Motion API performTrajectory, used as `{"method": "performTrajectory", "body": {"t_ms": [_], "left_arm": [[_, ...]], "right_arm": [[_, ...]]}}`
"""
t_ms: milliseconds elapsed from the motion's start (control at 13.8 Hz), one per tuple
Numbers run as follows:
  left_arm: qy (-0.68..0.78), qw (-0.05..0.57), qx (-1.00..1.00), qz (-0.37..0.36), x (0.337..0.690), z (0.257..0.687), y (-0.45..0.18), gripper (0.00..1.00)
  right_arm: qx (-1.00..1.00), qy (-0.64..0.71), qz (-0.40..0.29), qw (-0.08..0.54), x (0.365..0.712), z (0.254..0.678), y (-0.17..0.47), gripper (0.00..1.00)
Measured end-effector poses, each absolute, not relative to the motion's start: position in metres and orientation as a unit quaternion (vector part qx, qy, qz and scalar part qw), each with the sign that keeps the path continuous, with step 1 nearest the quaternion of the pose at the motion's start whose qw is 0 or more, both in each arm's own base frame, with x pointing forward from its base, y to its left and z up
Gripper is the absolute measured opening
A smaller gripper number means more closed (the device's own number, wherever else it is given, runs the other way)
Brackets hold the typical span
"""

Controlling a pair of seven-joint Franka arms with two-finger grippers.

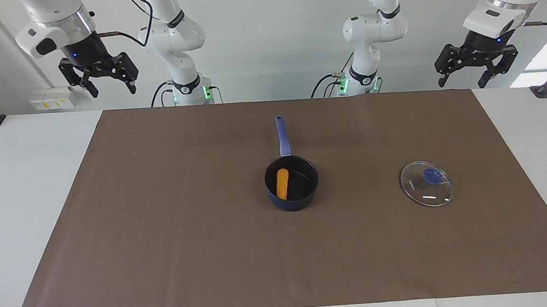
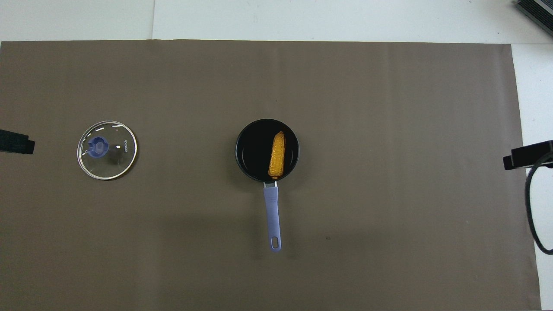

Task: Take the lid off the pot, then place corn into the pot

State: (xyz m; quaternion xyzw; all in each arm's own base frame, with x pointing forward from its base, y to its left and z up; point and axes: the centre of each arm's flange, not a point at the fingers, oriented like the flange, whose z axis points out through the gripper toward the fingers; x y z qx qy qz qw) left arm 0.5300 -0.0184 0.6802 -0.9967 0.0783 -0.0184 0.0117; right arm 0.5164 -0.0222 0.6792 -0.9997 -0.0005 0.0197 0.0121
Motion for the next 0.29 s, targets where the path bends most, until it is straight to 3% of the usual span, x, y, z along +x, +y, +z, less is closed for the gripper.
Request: {"method": "performTrajectory", "body": {"t_ms": [290], "left_arm": [[0.072,0.012,-0.997,-0.018,0.5265,0.6814,-0.0185,1.0]], "right_arm": [[-1.0,0.002,0.02,0.009,0.5163,0.6792,-0.0249,1.0]]}}
